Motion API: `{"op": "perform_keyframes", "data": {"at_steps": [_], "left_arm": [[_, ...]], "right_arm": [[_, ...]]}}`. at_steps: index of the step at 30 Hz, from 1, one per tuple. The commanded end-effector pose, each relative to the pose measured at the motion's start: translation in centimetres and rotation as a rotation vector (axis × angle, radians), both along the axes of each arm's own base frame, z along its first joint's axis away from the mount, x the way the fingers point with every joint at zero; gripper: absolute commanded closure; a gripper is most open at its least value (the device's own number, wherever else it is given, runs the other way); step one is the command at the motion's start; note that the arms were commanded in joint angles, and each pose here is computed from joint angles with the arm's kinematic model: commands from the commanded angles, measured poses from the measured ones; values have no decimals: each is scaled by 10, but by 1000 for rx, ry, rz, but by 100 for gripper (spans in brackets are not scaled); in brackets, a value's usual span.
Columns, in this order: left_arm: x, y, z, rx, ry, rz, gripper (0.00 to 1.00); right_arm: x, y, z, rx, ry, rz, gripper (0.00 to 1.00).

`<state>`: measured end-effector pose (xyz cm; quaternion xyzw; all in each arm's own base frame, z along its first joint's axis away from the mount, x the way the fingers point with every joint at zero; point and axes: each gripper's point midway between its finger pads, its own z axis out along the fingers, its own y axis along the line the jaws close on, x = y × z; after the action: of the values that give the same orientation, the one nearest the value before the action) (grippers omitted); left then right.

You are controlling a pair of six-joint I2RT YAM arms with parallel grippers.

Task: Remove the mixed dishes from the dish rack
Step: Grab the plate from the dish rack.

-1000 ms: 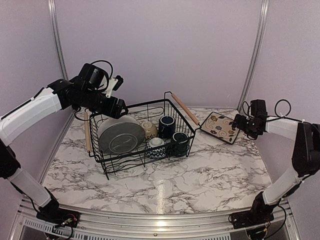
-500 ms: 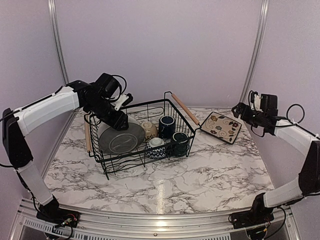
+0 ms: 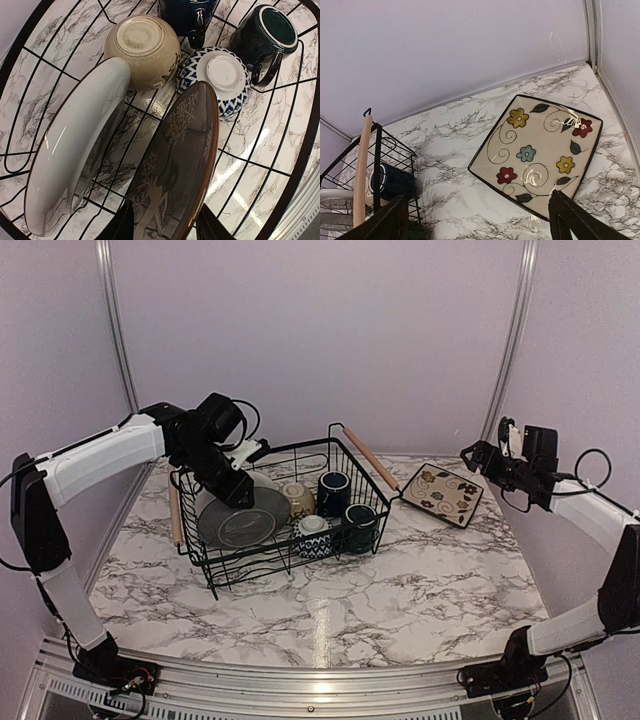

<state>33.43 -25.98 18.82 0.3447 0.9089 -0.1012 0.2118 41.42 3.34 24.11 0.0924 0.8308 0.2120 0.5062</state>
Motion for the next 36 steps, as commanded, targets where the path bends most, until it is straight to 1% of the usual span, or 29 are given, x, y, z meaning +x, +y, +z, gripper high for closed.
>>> {"op": "perform_keyframes", "data": {"at_steps": [1, 3, 6, 10, 13, 16, 19, 22, 26, 36], "left_arm": [[-8, 1, -4, 18, 46, -31, 56], [-9, -2, -3, 9, 51, -53, 58], [-11, -5, -4, 6, 57, -90, 63], [-13, -8, -6, -8, 73, -125, 68], [-10, -8, -6, -22, 85, -121, 77], [-9, -9, 0, -56, 92, -124, 82], [-10, -12, 9, -94, 93, -140, 84], [-12, -14, 17, -123, 101, -157, 87], [-14, -19, 34, -185, 105, -169, 100], [-23, -27, 78, -326, 104, -184, 100]], "right_arm": [[2, 3, 5, 23, -17, 11, 7], [2, 4, 4, 28, -12, 13, 7], [1, 4, 1, 35, -5, 13, 7], [1, 4, 2, 37, -3, 12, 8], [1, 5, 1, 39, 0, 13, 8], [0, 4, 1, 42, 3, 11, 8], [0, 6, 0, 47, 8, 15, 8], [0, 6, 2, 52, 5, 14, 9], [0, 6, 5, 56, 1, 15, 9], [-1, 7, 4, 65, 2, 17, 9]]}}
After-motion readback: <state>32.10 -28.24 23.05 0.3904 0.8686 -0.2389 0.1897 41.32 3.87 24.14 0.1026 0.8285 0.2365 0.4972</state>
